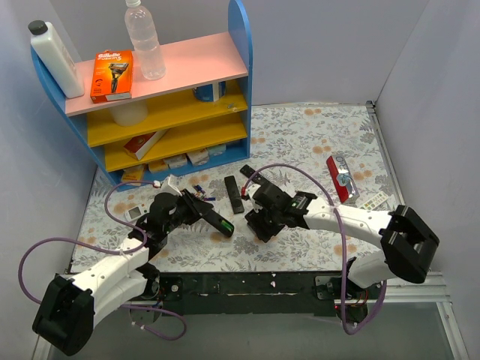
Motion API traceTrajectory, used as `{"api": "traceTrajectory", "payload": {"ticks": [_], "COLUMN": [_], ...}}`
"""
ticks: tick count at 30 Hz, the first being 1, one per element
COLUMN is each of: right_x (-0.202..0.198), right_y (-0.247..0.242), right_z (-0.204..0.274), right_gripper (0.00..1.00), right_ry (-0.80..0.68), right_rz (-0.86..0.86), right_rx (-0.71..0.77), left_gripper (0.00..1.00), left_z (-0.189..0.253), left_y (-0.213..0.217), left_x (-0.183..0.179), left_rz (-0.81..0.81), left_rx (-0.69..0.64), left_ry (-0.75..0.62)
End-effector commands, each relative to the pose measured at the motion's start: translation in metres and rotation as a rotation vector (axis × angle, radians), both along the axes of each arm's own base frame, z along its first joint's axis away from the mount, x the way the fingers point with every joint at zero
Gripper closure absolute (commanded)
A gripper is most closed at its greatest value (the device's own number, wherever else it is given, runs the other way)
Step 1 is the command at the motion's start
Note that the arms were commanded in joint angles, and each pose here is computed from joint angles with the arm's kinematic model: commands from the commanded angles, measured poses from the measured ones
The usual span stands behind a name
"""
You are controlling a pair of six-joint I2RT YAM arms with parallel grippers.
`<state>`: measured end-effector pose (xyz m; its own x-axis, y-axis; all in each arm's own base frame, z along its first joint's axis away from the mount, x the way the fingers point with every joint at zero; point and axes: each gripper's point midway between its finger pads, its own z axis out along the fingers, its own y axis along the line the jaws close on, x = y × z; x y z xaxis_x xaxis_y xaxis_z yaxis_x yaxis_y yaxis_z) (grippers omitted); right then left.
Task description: Load the batteries into the remote control
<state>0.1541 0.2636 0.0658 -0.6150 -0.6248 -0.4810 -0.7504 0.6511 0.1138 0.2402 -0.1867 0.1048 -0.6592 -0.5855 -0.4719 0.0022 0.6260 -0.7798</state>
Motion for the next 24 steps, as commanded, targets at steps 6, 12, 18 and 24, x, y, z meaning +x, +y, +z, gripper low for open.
{"api": "traceTrajectory", "payload": {"ticks": [6,12,18,24], "right_x": [-0.010,-0.015,-0.023,-0.025], "right_y": [-0.005,0.019,0.064,0.114], "right_z": [-0.038,-0.047,-0.044,-0.023], "right_gripper": [0.37,0.37,0.37,0.37], "right_ry": [0.095,0.142,0.191,0.214], "right_rz": [-0.067,-0.026,0.063,0.157], "right_rx": [-0.056,-0.007,0.073,0.197], "left_gripper": [1.00,1.00,1.00,1.00], "left_z": [0.011,0.022,0.047,0.084], "left_y": [0.023,0.040,0.061,0.082], "left_x": [0.004,0.003,0.002,-0.002], "left_rz": [0.118,0.197,0.287,0.361], "left_rx": [0.045,0.062,0.086,0.116], "left_ry": [-0.040,-0.060,-0.096,-0.169]}}
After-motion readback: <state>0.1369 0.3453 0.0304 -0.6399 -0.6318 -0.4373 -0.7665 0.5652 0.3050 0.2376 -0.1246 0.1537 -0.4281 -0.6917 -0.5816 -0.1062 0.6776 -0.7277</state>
